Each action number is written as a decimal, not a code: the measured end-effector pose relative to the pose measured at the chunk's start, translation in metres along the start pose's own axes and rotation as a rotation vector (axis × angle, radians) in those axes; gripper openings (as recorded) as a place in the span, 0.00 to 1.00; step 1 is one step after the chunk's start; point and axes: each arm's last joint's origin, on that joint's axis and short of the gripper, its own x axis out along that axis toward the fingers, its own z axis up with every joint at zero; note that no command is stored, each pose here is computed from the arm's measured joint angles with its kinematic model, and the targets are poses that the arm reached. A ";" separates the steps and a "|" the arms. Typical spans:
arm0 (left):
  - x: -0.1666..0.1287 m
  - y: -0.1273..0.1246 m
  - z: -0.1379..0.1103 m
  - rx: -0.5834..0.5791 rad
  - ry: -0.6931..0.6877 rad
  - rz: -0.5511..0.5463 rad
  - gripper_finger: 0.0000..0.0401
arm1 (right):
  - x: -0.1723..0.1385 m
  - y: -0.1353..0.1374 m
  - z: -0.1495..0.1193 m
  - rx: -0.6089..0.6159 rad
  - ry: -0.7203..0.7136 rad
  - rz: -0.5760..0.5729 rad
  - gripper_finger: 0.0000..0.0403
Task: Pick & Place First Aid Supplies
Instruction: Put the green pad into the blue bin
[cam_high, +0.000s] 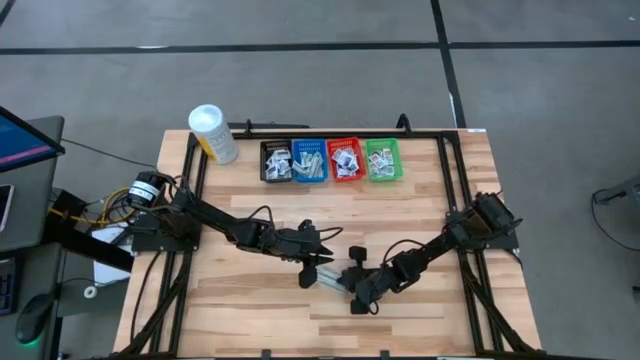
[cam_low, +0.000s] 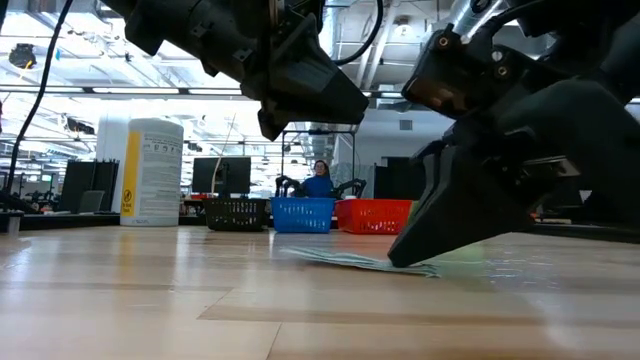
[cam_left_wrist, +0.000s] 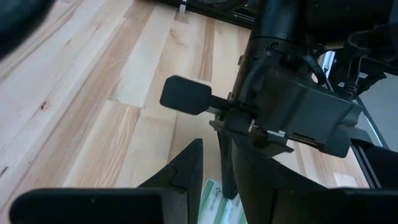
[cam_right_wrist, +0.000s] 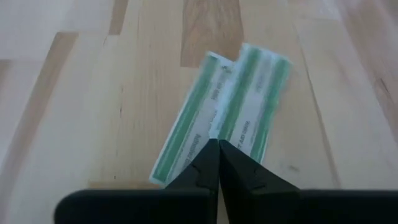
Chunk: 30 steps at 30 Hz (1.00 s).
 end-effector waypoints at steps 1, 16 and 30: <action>0.000 0.000 0.000 0.000 -0.001 0.000 0.21 | -0.002 0.000 0.001 -0.004 0.005 -0.001 0.00; 0.000 0.000 0.000 -0.001 -0.005 -0.002 0.21 | -0.055 0.012 0.022 -0.037 -0.087 -0.058 0.00; -0.002 -0.010 -0.003 0.169 -0.007 0.002 0.21 | -0.072 0.016 0.026 -0.046 -0.115 -0.071 0.00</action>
